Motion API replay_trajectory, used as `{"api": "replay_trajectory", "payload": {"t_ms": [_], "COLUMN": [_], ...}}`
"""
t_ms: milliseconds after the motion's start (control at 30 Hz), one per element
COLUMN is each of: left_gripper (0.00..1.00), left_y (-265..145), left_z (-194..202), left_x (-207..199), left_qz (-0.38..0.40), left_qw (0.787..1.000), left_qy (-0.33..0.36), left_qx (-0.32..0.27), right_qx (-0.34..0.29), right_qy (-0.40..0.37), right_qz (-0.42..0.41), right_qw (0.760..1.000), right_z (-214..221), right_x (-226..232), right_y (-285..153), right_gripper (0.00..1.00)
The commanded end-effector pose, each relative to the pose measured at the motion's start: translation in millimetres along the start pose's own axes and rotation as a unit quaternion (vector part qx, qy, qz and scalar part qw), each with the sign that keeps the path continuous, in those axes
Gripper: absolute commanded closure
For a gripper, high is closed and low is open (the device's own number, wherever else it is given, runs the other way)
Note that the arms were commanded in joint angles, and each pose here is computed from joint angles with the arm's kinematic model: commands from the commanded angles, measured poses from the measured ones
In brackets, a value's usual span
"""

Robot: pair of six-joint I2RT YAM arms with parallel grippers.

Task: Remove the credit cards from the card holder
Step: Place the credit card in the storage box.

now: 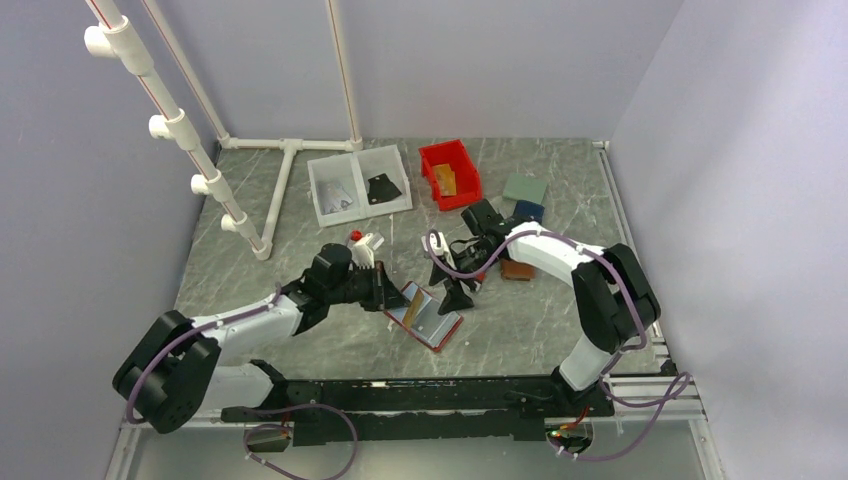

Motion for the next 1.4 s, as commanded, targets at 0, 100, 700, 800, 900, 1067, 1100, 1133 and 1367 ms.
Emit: {"api": "replay_trajectory", "payload": {"t_ms": [0,100,700,800,900,1067,1100,1133,1367], "left_gripper": [1.0,1.0,0.95,0.61,0.38,0.02,0.01,0.01,0.01], "left_y": [7.0,11.3,13.4,2.5,-15.3,-54.6,-61.2,-67.5,-102.6], "left_z": [-14.8,-16.7,-20.5,-24.7,-31.5,-35.6,-37.6,-37.6,-47.2], "left_x": [-20.8,-22.3,-26.5,-31.1,-40.6,-53.4,-55.5,-56.1,-78.5], "left_qz": [0.048,0.056,0.049,0.02,-0.005,-0.052,-0.062,-0.071,-0.121], "left_qw": [0.998,0.998,0.998,0.999,0.997,0.989,0.987,0.985,0.972], "left_qy": [0.03,0.029,0.031,0.045,0.071,0.102,0.107,0.111,0.161], "left_qx": [0.003,0.009,0.021,0.001,-0.032,-0.089,-0.103,-0.11,-0.118], "right_qx": [-0.021,-0.021,-0.035,-0.034,-0.042,-0.047,-0.039,-0.036,-0.028], "right_qy": [-0.067,-0.064,-0.07,-0.072,-0.066,-0.014,0.005,0.024,0.215], "right_qz": [0.015,0.003,-0.059,-0.053,-0.025,0.064,0.092,0.115,0.299], "right_qw": [0.997,0.998,0.995,0.995,0.997,0.997,0.995,0.992,0.929], "right_z": [-14.2,-14.9,-14.6,-14.9,-18.7,-27.1,-27.2,-28.1,-20.5], "right_x": [-26.8,-29.7,-13.6,-9.5,-8.5,-16.3,-21.4,-26.4,-77.4], "right_y": [0.4,8.1,13.7,2.6,-18.6,-71.7,-86.0,-97.5,-180.5], "right_gripper": [0.2,0.21,1.0,1.0,1.0,1.0,1.0,1.0,1.0]}}
Point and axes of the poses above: each gripper's point midway between its finger pads, its own y axis out along the fingers, its own x axis along the line the jaws close on, z = x × y, the point moved 7 cm from there along -y, back along the fingers, and after that the axes turned 13 degrees about -y, right-handed, at the moved point
